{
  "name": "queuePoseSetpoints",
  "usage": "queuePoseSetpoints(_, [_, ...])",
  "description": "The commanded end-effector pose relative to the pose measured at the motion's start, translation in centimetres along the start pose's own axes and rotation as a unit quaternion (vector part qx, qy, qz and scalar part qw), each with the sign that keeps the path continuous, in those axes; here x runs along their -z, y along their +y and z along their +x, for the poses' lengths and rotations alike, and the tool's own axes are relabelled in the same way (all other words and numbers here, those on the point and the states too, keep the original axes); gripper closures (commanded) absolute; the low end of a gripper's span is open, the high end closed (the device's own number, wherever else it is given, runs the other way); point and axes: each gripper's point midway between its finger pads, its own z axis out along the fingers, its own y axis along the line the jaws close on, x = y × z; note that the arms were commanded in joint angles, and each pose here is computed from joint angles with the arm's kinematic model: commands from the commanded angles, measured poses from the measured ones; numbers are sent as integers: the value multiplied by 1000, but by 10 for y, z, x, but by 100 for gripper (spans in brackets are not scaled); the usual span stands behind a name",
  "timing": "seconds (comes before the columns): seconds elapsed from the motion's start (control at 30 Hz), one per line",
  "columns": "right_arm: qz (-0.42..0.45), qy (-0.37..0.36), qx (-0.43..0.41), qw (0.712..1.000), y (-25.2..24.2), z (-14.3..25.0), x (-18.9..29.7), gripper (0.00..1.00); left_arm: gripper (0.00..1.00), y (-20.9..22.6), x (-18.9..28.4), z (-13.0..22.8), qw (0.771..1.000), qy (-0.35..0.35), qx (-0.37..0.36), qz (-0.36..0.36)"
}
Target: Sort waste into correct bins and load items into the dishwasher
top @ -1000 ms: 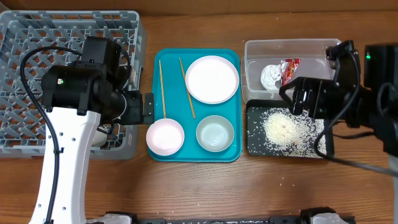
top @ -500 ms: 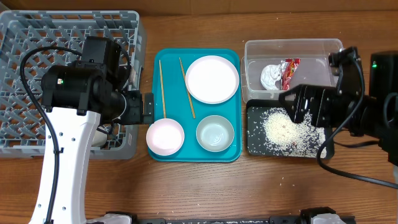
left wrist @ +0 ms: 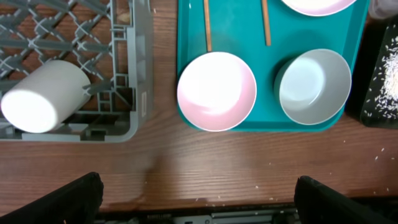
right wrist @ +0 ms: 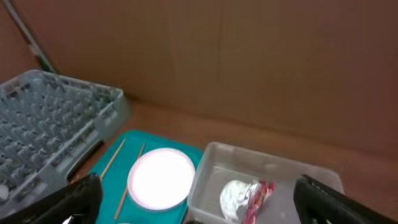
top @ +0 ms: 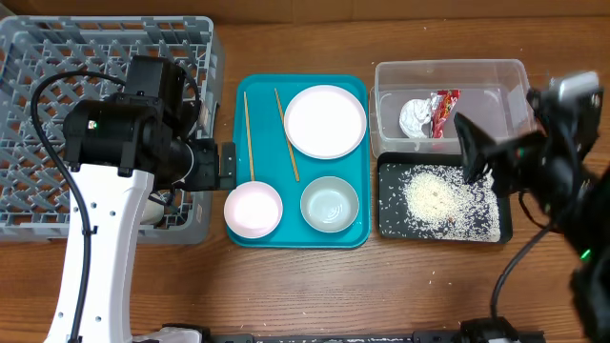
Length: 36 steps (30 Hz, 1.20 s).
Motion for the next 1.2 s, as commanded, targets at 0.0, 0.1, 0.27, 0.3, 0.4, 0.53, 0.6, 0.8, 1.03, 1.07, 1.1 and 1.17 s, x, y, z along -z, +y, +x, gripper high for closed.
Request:
queuePoseSetpoints(0.0, [6, -12, 24, 1000, -1, 57, -10, 0, 0, 0, 2, -3, 1000, -6, 8, -1])
queuePoseSetpoints(0.1, [4, -11, 23, 1000, 1, 100, -15, 0, 0, 0, 2, -3, 1000, -6, 8, -1])
queuePoseSetpoints(0.27, [5, -20, 25, 999, 4, 159, -16, 0, 0, 0, 2, -3, 1000, -6, 8, -1])
queuePoseSetpoints(0.3, [5, -30, 28, 999, 4, 167, -16, 0, 0, 0, 2, -3, 1000, -6, 8, -1])
queuePoseSetpoints(0.4, [8, -58, 34, 998, 5, 185, -17, 0, 0, 0, 2, -3, 1000, -6, 8, -1])
queuePoseSetpoints(0.53, [9, -86, 38, 995, 5, 204, -20, 0, 0, 0, 2, -3, 1000, -6, 8, -1])
queuePoseSetpoints(0.6, [10, -101, 38, 994, 5, 213, -23, 0, 0, 0, 2, -3, 1000, -6, 8, -1])
queuePoseSetpoints(0.8, [9, -140, 47, 989, 6, 226, -26, 0, 0, 0, 2, -3, 1000, -6, 8, -1])
queuePoseSetpoints(1.03, [11, -166, 53, 985, 5, 230, -32, 0, 0, 0, 2, -3, 1000, -6, 8, -1])
queuePoseSetpoints(1.07, [11, -172, 54, 984, 5, 231, -34, 0, 0, 0, 2, -3, 1000, -6, 8, -1])
queuePoseSetpoints(1.1, [12, -175, 55, 983, 4, 234, -36, 0, 0, 0, 2, -3, 1000, -6, 8, -1])
queuePoseSetpoints(1.17, [6, -142, 48, 989, 5, 251, -42, 0, 0, 0, 2, -3, 1000, -6, 8, -1])
